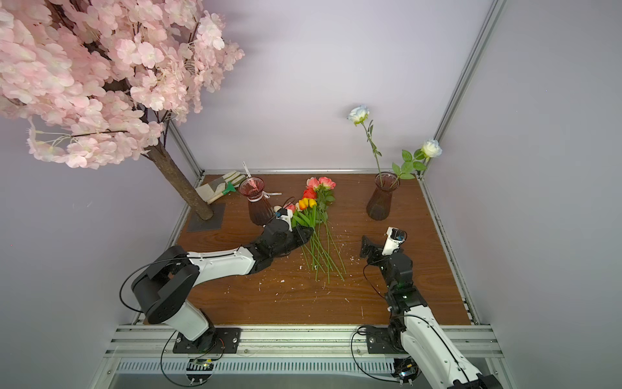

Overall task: Arrange the flowers in different vases according to their variety
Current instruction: Pick up the flower at the center of the board.

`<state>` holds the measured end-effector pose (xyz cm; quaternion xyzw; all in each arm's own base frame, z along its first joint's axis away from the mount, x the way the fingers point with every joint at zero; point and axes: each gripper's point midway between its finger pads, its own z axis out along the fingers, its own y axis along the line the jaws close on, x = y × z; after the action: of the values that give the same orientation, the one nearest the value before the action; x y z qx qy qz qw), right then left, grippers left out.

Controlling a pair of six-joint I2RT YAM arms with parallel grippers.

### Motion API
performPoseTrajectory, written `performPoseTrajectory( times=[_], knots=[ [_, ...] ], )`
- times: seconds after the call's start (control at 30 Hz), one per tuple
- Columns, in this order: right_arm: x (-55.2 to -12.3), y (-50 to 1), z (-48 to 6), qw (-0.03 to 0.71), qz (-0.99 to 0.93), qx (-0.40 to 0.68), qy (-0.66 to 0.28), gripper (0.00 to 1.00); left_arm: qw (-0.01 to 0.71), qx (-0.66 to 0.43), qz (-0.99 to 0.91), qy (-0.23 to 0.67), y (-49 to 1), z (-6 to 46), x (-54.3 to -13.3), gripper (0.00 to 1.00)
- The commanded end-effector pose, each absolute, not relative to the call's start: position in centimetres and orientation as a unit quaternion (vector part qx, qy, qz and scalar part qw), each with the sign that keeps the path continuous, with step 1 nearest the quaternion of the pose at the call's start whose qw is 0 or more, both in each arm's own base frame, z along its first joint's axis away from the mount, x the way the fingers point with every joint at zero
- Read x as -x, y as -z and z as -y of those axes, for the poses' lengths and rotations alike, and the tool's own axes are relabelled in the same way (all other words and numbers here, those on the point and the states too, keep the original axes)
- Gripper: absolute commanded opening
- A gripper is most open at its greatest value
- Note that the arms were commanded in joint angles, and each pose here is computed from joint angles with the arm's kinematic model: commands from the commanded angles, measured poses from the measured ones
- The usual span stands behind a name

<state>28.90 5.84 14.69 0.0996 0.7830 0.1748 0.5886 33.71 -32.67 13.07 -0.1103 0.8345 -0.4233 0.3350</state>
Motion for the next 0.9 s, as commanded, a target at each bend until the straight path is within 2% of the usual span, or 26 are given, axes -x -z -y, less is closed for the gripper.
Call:
performPoseTrajectory(
  times=[0.0,0.33,0.7,0.87],
  knots=[
    [-29.3,-15.9,-5.6,0.608,-0.766,-0.11,-0.177,1.0,0.335,0.118,-0.855,0.377,-11.3,32.3,-33.8,0.3],
    [-29.7,-15.0,-5.7,0.594,-0.778,-0.11,-0.17,1.0,0.309,0.144,-0.866,0.366,-8.7,32.9,-34.4,0.27],
    [-29.7,-14.8,-5.6,0.592,-0.78,-0.112,-0.167,1.0,0.28,0.158,-0.872,0.368,-6.2,33.6,-34.3,0.3],
    [-29.7,-14.9,-5.6,0.592,-0.78,-0.112,-0.166,1.0,0.276,0.155,-0.872,0.373,-5.8,34.1,-34.5,0.25]
  ],
)
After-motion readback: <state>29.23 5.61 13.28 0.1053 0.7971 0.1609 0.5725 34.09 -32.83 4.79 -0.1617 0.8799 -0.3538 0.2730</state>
